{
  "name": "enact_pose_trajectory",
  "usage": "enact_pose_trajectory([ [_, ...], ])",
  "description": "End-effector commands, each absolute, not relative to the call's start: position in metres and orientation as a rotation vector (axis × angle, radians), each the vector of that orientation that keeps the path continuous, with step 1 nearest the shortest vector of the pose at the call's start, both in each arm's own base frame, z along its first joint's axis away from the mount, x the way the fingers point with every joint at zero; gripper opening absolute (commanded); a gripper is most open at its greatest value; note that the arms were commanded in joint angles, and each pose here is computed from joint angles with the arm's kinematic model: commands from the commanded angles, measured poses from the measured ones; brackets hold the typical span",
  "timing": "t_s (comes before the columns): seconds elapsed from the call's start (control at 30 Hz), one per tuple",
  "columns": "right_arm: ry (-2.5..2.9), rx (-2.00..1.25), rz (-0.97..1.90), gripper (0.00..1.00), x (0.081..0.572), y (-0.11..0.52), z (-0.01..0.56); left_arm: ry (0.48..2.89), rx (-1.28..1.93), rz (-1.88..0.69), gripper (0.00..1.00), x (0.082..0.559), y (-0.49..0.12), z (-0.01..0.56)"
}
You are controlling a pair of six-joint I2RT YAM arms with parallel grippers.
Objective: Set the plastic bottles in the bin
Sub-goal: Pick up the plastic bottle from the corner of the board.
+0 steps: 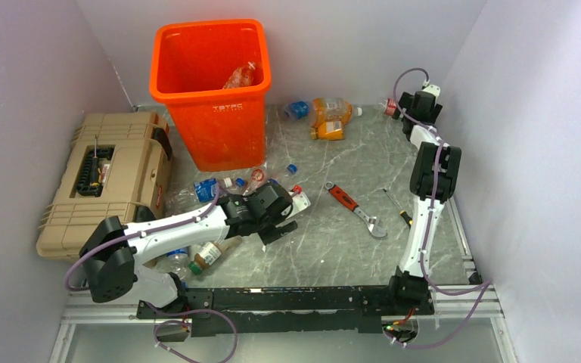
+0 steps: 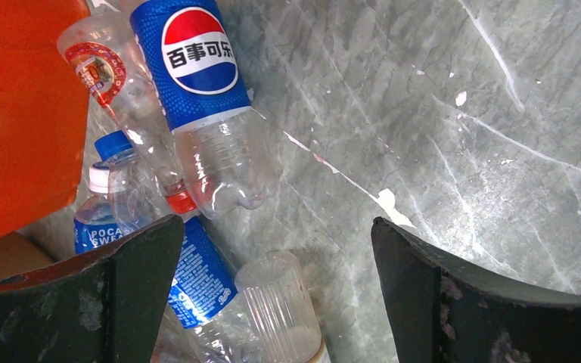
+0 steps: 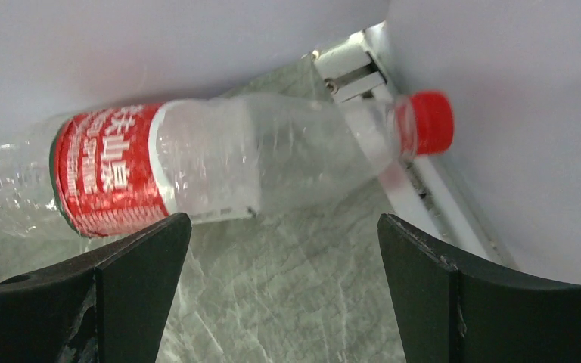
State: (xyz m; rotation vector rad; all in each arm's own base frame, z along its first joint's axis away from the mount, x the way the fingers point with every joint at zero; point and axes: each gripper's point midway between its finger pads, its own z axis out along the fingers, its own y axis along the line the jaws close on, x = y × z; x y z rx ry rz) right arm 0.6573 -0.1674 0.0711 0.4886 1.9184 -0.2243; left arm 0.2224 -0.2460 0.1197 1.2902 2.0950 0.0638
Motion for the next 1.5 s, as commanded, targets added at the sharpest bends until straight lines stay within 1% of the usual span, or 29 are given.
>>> enact_pose_trajectory([
  [0.0,1.86,0.478,-0.132,1.0,0.669,-0.172,0.094,2.082,1.262,0.06,1.0,0.228,-0.254,0.132],
  [0.17,1.889,0.485,-0.091,0.99,0.664,-0.166,0.08,2.082,1.26,0.046,0.99,0.227,-0.255,0.132],
  [0.33,1.795,0.564,-0.042,1.0,0.657,-0.164,0.106,2.086,1.265,0.051,1.0,0.227,-0.255,0.13],
  [0.47,1.66,0.768,0.104,1.0,0.646,-0.157,0.132,2.085,1.269,0.037,0.99,0.226,-0.257,0.13],
  [0.63,1.501,0.994,0.34,1.0,0.634,-0.129,0.136,2.098,1.278,0.036,0.99,0.226,-0.258,0.126],
  [0.77,1.446,1.153,0.42,1.0,0.632,-0.113,0.123,2.102,1.279,0.042,0.99,0.226,-0.257,0.125],
  [0.87,1.36,1.381,0.501,1.0,0.628,-0.115,0.101,2.101,1.282,0.044,1.0,0.226,-0.258,0.123],
  [1.0,1.303,1.562,0.517,1.0,0.629,-0.119,0.075,2.111,1.29,0.048,1.0,0.226,-0.259,0.118],
  [1.17,1.214,1.647,0.547,1.0,0.637,-0.122,0.066,2.128,1.303,0.061,0.99,0.227,-0.26,0.111],
  [1.47,1.254,1.693,0.495,0.95,0.657,-0.127,0.039,2.135,1.319,0.093,0.99,0.229,-0.259,0.104],
])
